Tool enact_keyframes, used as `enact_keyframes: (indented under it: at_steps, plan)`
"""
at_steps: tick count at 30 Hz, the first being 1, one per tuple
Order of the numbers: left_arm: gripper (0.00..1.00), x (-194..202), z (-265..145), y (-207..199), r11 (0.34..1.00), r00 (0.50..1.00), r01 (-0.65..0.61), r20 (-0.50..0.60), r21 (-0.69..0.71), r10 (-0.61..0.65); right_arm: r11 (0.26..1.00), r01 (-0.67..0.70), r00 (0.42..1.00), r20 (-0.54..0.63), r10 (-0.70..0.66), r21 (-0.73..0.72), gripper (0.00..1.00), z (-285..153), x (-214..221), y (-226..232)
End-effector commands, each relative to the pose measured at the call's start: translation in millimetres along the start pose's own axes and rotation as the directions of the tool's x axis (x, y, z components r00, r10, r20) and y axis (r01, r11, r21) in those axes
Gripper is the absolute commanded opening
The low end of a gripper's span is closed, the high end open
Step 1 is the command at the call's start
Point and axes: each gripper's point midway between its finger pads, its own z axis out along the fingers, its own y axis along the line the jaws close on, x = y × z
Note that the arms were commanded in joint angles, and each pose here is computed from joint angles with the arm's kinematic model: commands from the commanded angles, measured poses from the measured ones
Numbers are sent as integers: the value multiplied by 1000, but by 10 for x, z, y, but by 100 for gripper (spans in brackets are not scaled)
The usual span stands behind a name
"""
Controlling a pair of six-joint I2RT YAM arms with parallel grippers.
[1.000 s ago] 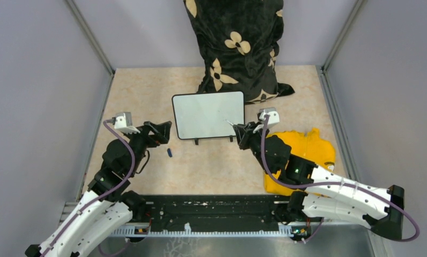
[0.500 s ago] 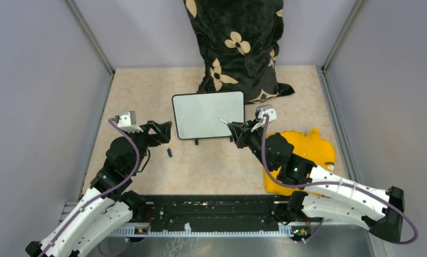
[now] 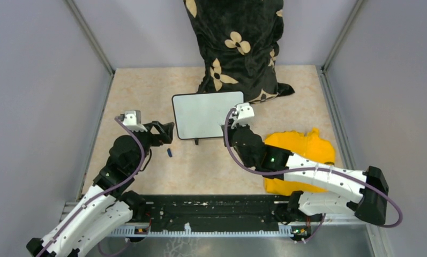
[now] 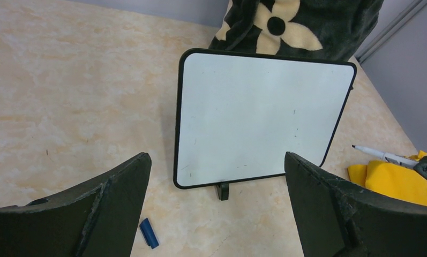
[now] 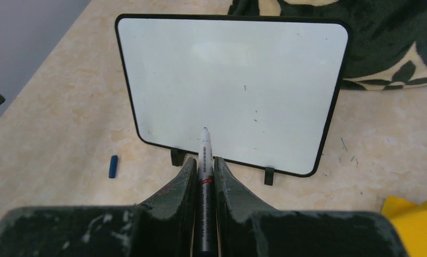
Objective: Write a sentence on the whiteboard
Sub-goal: Move the whiteboard stand to the center of the board.
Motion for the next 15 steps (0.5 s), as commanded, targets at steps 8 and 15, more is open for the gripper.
enact_keyframes:
  at_steps: [8,15]
  plan:
    - [99,118,100,6,994,993,86,-72,-73,-91,946,-201,977,126,174,256,0,100,-205,-249]
    - [99,291,214,-110,997,985,61,-161,-42,-67,961,-86,995,77,68,262,0,197,-110,-268]
